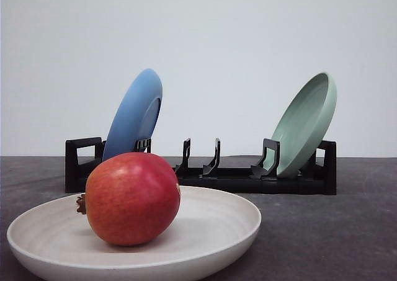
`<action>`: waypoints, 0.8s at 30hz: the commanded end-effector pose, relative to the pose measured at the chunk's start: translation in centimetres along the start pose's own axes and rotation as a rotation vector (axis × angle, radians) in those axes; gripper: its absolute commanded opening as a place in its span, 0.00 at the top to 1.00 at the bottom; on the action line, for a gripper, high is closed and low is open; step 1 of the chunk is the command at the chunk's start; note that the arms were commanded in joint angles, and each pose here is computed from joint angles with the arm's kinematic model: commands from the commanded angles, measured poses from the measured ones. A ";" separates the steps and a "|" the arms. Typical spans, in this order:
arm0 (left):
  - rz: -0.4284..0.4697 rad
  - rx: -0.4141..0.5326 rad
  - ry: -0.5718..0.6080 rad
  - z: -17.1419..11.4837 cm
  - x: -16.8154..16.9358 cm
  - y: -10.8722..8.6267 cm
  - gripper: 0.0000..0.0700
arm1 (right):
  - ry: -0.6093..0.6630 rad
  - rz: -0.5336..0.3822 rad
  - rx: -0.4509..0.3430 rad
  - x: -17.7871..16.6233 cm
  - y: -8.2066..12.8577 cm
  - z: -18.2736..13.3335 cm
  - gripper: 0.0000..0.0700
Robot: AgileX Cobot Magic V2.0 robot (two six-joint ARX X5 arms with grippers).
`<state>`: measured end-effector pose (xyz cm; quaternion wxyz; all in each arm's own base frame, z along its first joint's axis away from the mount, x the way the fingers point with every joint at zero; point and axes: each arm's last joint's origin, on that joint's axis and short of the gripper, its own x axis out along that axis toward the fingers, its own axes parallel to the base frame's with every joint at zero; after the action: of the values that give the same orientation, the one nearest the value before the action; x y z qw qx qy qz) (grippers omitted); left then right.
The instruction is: Place pomegranate in white plate
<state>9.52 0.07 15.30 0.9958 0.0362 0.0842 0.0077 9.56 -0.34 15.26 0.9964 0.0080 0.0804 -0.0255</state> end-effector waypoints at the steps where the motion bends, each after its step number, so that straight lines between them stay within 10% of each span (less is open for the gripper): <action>1: -0.007 0.015 0.010 -0.3 0.1 -0.1 0.92 | -0.012 0.000 0.015 0.1 0.0 -0.1 0.91; 24: -0.007 0.015 0.010 -0.3 0.1 -0.1 0.92 | -0.012 0.000 0.015 0.1 0.0 0.0 0.91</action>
<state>9.52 0.07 15.30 0.9958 0.0362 0.0842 0.0077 9.58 -0.34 15.25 0.9965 0.0081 0.0790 -0.0255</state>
